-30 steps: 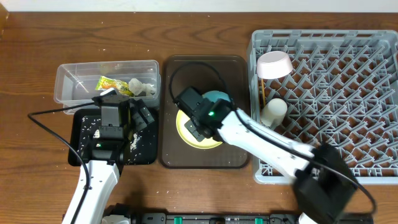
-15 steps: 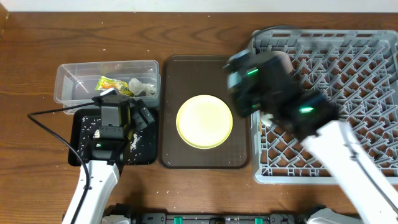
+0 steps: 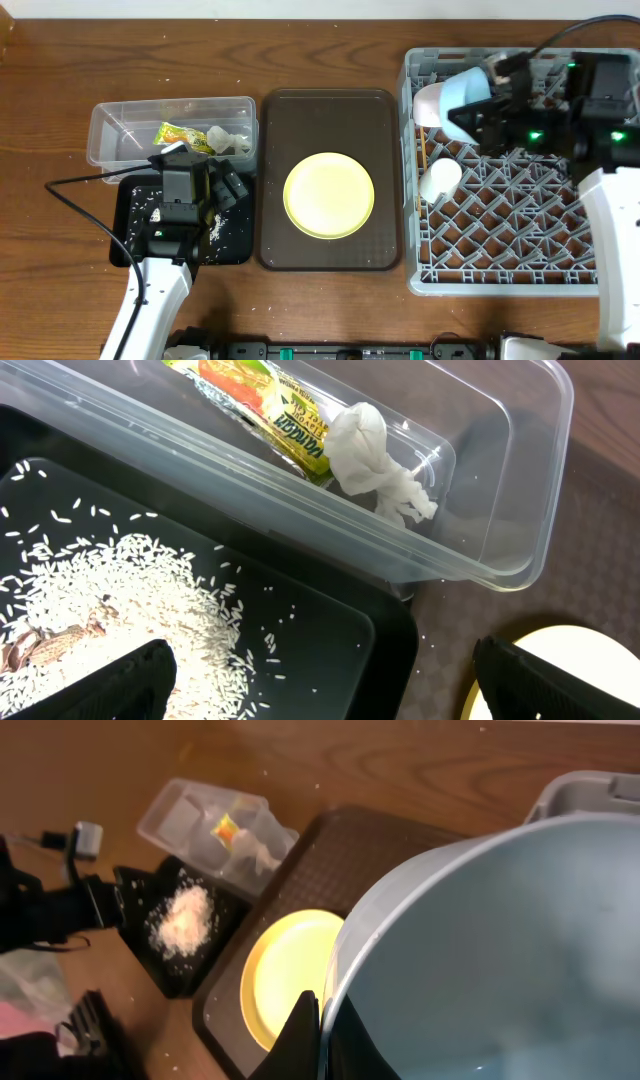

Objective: Sort waste into correct bins and load items into the dishwasher rack
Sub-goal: 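Lift the blue bowl and carry it right into the rack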

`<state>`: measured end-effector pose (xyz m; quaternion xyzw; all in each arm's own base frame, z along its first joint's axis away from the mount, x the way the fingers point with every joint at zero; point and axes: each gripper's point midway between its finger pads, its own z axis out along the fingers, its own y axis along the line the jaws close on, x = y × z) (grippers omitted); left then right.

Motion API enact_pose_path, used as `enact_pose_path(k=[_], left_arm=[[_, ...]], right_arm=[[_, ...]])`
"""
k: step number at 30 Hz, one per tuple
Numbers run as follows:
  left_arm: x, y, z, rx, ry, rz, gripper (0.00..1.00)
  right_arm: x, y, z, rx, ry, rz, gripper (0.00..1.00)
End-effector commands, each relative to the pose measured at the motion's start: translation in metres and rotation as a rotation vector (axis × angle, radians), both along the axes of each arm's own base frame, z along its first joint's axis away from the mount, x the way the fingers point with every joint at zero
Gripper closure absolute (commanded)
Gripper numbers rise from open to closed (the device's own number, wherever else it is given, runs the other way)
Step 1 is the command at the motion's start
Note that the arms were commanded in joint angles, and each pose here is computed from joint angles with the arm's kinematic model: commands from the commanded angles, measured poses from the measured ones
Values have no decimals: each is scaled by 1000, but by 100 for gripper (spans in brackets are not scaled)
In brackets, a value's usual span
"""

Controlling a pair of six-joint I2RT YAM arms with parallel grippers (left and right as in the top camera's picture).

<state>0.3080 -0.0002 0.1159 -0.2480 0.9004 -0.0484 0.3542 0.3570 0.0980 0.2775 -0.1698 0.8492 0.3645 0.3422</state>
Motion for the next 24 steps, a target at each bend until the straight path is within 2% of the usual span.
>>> enact_pose_path(k=[1, 24], left_arm=[[4, 4, 6, 18, -15, 13, 2], [4, 4, 6, 18, -15, 13, 2]], right_arm=[[3, -5, 6, 70, -23, 39, 99], [29, -21, -56, 90, 145, 12, 99]])
